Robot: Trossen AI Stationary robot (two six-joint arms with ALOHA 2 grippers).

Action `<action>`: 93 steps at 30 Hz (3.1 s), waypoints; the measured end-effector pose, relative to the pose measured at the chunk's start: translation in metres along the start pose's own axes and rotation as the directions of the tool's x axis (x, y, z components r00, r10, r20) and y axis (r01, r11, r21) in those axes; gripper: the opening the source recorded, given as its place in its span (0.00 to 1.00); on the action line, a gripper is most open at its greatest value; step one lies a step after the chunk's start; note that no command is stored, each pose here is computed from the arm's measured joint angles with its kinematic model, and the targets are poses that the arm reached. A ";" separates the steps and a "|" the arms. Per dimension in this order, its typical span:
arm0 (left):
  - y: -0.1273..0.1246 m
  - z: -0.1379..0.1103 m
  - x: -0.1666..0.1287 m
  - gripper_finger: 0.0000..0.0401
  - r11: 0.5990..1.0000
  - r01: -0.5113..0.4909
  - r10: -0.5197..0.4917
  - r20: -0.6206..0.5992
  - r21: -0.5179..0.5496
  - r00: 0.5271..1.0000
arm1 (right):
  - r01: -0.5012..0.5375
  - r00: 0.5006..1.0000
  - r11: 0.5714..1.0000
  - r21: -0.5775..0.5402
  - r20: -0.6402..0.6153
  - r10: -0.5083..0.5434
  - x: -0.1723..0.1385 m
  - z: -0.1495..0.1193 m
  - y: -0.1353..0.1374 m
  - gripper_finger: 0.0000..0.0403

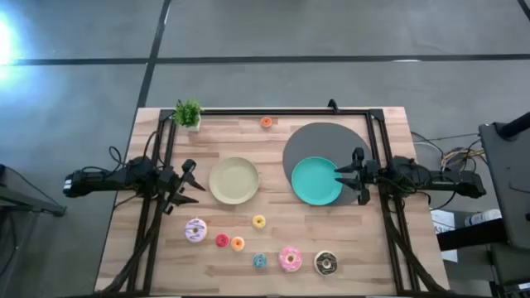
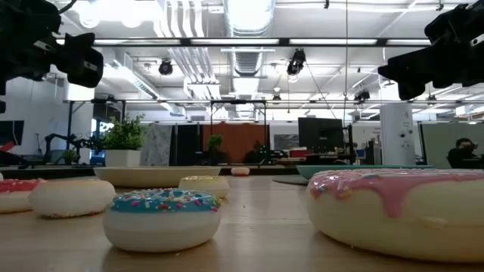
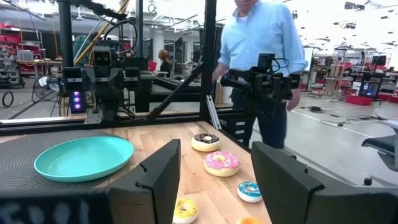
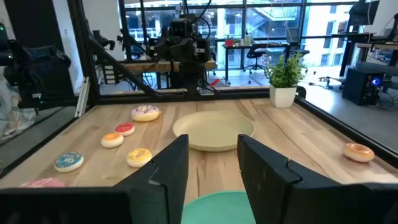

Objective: Pick & Place donuts

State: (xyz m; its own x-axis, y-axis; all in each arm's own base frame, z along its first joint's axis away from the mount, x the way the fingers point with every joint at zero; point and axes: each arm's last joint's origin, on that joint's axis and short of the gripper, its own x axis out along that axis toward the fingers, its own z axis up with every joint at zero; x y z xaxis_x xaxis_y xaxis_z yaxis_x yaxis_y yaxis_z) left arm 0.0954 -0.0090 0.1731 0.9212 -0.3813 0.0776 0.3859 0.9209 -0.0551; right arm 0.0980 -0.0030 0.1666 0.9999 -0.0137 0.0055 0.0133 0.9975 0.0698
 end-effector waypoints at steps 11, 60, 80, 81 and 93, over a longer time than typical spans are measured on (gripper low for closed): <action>0.000 0.000 0.000 0.43 1.000 0.000 0.000 0.000 0.000 1.000 | 0.000 1.000 1.000 -0.001 0.000 0.000 0.000 0.000 0.000 0.32; 0.000 -0.001 0.000 0.43 1.000 -0.001 0.001 -0.013 -0.006 1.000 | 0.711 0.485 0.411 0.570 -0.821 0.300 0.039 0.057 0.058 0.31; 0.000 -0.002 0.000 0.43 1.000 -0.001 0.001 -0.016 -0.007 1.000 | 0.581 0.152 0.774 0.253 -0.968 0.202 0.133 -0.005 0.210 0.64; 0.000 -0.002 0.000 0.43 1.000 -0.001 0.001 -0.016 -0.007 1.000 | 0.585 0.135 0.781 0.218 -0.976 0.171 0.135 -0.010 0.211 0.63; 0.000 -0.002 0.000 0.43 1.000 -0.001 0.001 -0.017 -0.007 1.000 | 0.632 0.071 0.770 0.092 -0.996 0.060 0.136 -0.043 0.219 0.56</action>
State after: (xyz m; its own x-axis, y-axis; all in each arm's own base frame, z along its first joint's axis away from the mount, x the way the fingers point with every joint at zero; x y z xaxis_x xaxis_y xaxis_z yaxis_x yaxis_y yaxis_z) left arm 0.0958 -0.0090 0.1715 0.9223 -0.3817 0.0611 0.3852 0.9207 -0.0625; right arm 0.2372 0.2171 0.1398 0.0784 0.1286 -0.9886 0.6411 0.7529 0.1488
